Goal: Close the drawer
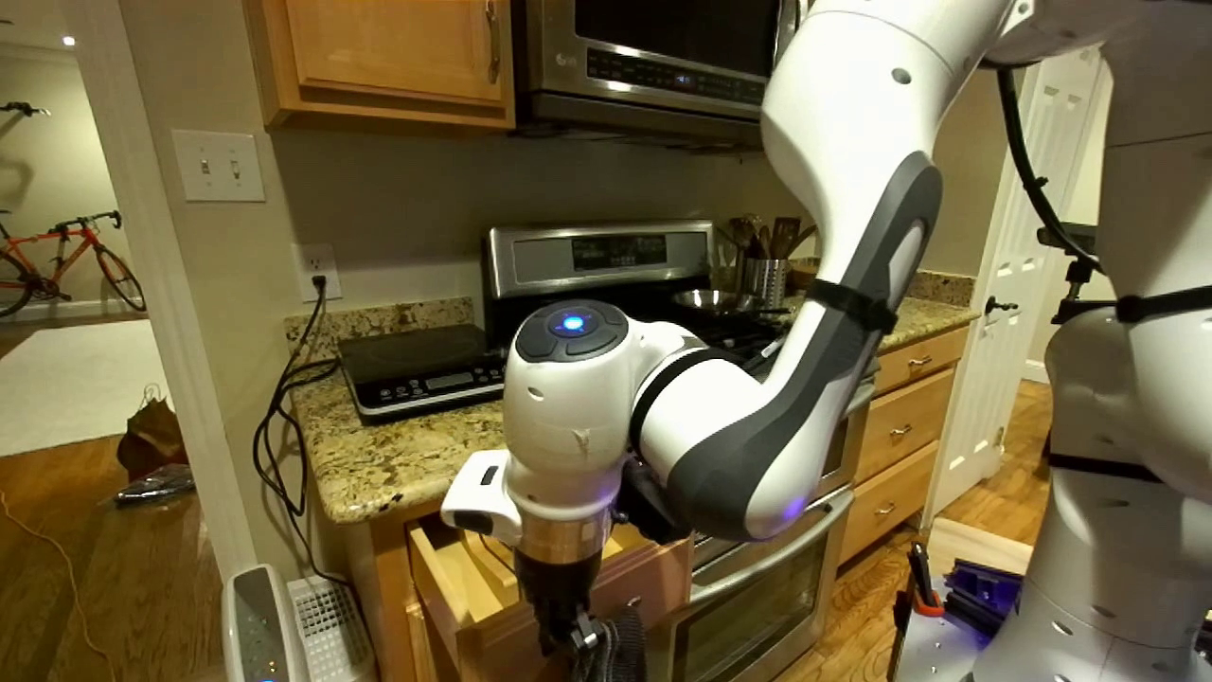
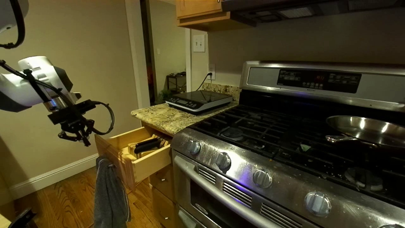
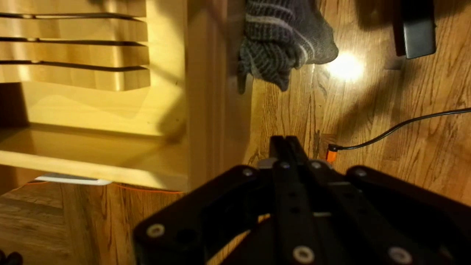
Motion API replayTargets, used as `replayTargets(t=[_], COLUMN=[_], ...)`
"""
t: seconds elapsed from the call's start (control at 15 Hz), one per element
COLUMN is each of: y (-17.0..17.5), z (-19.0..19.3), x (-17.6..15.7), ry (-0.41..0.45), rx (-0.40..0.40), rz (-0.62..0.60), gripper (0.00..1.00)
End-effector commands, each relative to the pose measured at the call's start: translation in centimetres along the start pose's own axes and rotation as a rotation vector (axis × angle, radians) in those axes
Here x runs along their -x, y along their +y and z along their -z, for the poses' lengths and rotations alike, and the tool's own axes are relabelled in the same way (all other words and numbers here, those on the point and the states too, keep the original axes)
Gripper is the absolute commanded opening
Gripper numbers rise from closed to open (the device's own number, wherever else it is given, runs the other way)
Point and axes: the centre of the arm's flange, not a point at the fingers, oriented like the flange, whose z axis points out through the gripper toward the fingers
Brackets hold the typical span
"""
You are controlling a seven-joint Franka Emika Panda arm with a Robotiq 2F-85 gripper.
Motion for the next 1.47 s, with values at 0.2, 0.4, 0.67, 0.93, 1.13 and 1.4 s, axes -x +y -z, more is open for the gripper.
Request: replayTargets(t=[0.2,0.4,0.67,0.93,1.13,1.4], y=[0.9,2.7,5.2,8.4,10.6,11.8], z=[-2.5,-3.0,-3.7,-4.6,-5.5,-5.1], x=[1.0,1.6,2.4,2.6,2.6,2.5], ry=[-0.022,-0.025,-0.009,0.009,0.034,0.060], rx=[-0.003,0.045,0.106,0.214,0.278,0.315], rz=[0.001,0.018,0.032,0.091,0.121,0.126], gripper=[0.04,0.04,0.04,0.05,0.04,0.04])
